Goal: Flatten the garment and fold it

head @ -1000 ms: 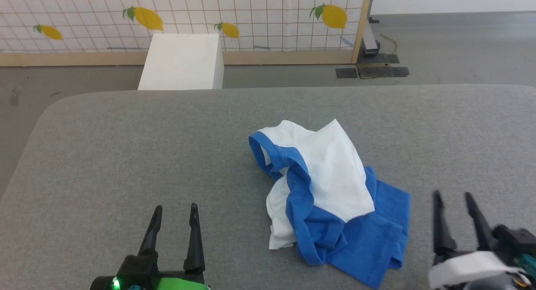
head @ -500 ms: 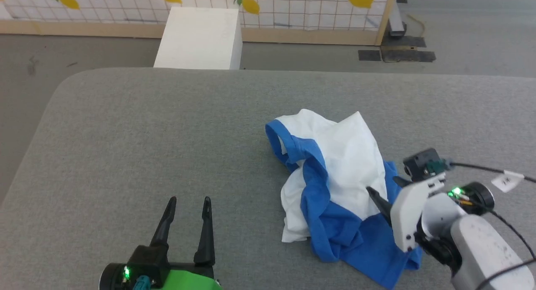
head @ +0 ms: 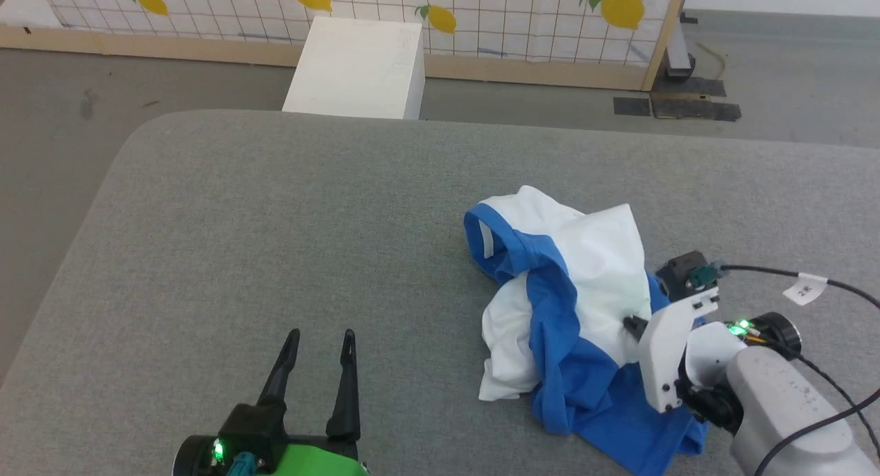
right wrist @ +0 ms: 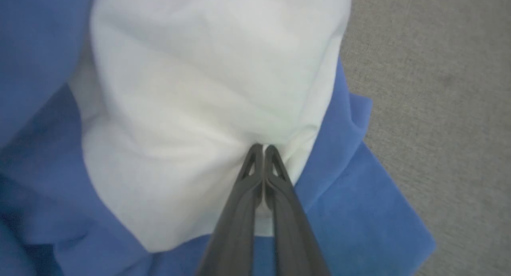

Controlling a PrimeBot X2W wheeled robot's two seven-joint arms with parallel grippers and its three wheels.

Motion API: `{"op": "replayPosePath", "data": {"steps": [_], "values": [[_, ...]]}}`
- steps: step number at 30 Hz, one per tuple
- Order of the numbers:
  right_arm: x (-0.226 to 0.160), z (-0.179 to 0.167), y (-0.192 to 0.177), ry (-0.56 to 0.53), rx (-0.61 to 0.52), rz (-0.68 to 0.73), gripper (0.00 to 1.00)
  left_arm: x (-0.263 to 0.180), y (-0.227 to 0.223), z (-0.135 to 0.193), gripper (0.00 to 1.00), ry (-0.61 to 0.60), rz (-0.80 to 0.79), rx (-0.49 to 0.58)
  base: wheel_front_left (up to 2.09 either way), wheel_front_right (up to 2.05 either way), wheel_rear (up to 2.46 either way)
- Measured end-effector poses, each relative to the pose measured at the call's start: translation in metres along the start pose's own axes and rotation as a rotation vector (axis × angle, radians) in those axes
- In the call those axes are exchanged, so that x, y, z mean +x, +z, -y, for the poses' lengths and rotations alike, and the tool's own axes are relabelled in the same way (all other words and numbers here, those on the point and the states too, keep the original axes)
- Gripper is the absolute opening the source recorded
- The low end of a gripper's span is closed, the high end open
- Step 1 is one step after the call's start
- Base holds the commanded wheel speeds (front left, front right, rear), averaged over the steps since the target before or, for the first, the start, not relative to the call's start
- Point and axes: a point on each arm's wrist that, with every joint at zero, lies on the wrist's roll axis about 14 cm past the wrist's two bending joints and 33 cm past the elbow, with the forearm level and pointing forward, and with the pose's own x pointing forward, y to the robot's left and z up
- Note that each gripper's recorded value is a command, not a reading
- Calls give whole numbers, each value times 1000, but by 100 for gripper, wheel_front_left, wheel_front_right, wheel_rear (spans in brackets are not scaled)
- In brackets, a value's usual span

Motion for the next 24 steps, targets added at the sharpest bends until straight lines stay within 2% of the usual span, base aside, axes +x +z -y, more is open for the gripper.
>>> {"op": "replayPosePath", "data": {"steps": [2, 5, 8, 12, 15, 18, 24], "values": [[-3, 7, 9, -14, 20, 32, 0, 0, 1, 0, 100, 0, 5, -3, 0, 0, 0], [-13, 27, 42, -57, 27, 131, 0, 1, 4, 2, 100, -8, 14, -4, 0, 0, 0], [-40, 57, 105, -123, -4, 310, 0, 2, 8, 6, 100, -22, 27, -5, 0, 0, 0], [-67, 51, 162, -111, -62, 464, 0, 3, 9, 11, 100, -37, 33, -9, 0, 0, 0], [-77, 21, 191, -44, -112, 537, 0, 4, 9, 14, 100, -45, 33, -18, 0, 0, 0], [-78, -27, 207, 68, -177, 565, 0, 4, 8, 17, 100, -54, 28, -22, 0, 0, 0], [-61, -160, 185, 401, -254, 491, 0, 6, 11, 16, 100, -48, 38, -32, 0, 0, 0]]}}
